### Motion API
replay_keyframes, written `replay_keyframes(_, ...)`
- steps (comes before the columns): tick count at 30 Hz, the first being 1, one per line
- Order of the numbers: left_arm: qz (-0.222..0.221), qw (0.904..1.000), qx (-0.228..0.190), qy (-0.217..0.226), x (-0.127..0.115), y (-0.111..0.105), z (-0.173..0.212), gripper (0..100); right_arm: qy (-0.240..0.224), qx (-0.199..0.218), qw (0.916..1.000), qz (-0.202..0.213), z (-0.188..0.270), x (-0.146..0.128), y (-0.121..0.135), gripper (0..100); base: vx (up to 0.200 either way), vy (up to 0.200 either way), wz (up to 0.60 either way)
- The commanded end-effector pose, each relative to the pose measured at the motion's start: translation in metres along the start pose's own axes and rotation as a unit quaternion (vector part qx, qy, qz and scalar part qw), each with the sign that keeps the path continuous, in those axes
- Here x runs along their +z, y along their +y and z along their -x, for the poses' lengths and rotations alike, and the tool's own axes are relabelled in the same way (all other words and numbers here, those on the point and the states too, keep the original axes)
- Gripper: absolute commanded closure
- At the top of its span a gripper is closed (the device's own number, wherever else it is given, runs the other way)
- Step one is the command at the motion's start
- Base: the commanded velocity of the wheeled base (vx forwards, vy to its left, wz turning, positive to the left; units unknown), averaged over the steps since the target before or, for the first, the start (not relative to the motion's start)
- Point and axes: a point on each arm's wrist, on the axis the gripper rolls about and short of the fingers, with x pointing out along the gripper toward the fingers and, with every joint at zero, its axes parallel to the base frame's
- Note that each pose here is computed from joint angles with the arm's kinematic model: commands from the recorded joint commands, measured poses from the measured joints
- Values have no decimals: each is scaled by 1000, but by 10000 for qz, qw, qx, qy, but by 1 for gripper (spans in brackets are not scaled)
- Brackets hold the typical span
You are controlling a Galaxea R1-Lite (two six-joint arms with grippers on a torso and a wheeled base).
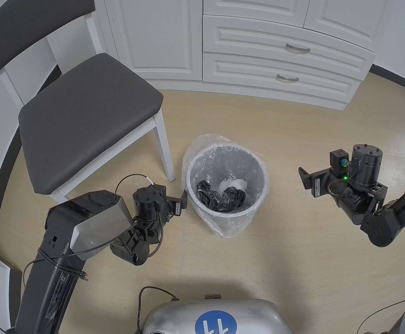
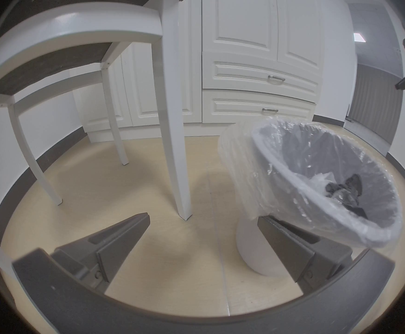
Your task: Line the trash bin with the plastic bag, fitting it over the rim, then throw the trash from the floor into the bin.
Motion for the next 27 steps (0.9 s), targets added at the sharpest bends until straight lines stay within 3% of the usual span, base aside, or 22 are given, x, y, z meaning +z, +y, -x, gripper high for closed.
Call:
replay_keyframes(1,55,10000,-5,73,-22,-5,-14,0,76,10,10000,31,-4,-5,2,0,0,0,0)
replay_keyframes(11,-22,9984,7,561,-40,-6,-29,0,139,24,9999,56,-7,-9,4,0,0,0,0)
replay_keyframes(20,-47,9975,106,696,-40,4,-23,0,127,13,9999,49,-6,-8,3,0,0,0,0)
replay_keyframes(27,-139,9963,63,850,2,17,36,0,-28,-20,10000,-2,2,0,-1,0,0,0,0)
